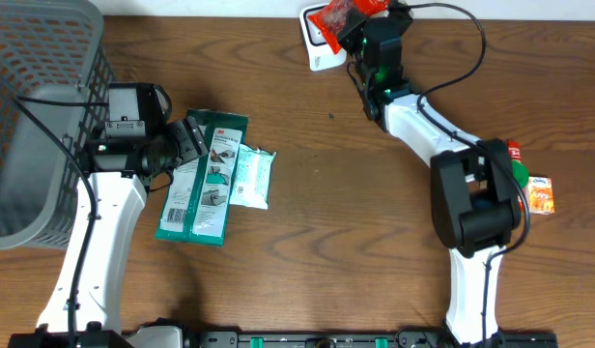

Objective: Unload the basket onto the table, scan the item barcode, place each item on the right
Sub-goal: 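Carry the red bag up to the white scanner with the right gripper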

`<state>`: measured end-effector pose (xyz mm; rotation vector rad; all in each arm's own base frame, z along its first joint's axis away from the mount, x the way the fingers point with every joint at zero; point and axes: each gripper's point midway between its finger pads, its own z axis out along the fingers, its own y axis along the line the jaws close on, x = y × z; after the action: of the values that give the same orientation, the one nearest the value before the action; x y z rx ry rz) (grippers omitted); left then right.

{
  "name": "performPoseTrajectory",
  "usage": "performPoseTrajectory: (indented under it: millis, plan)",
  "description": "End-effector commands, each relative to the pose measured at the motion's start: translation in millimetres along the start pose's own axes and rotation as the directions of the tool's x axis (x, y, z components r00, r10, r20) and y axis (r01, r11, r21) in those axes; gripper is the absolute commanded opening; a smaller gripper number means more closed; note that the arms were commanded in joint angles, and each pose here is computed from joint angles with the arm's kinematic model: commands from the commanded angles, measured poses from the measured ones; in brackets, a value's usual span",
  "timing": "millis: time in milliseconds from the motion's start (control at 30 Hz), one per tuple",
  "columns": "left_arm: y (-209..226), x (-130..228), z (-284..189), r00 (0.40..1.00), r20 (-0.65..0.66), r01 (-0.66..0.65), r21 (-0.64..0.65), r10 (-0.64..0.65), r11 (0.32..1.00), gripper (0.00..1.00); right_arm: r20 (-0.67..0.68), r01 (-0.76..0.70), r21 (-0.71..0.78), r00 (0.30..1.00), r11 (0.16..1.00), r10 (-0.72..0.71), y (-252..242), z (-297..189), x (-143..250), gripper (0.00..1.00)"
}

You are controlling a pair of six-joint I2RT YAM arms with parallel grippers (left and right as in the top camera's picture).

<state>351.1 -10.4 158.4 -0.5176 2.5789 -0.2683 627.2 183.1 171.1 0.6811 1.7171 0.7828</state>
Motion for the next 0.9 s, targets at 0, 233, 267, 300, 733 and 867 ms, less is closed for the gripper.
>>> performPoseTrajectory:
  millis: [0,233,267,300,733,867]
  plan:
    - [-1,-6,-6,1.0,0.02,-0.008,0.004,0.008,1.0,0.81,0.043,-0.011,-0.025,0.999,1.0,0.012,0,8,5,0.01]
    - [-1,-6,-6,1.0,0.02,-0.008,0.004,0.008,1.0,0.81,0.072,-0.014,-0.026,0.997,1.0,0.016,-13,16,11,0.02]
    - [-1,-6,-6,1.0,0.02,-0.008,0.004,0.008,1.0,0.81,0.074,-0.014,-0.018,0.997,1.0,0.015,-16,17,12,0.02]
    - [-1,-6,-6,1.0,0.02,-0.008,0.004,0.008,1.0,0.81,0.075,-0.014,-0.017,0.997,1.0,0.015,-17,17,12,0.02]
    - [-1,-6,-6,1.0,0.02,-0.008,0.004,0.008,1.0,0.81,0.114,-0.009,0.025,0.993,1.0,0.006,-16,14,21,0.01]
    - [-1,-6,-6,1.0,0.02,-0.008,0.004,0.008,1.0,0.81,0.157,-0.031,-0.051,0.987,0.998,0.039,3,12,11,0.02]
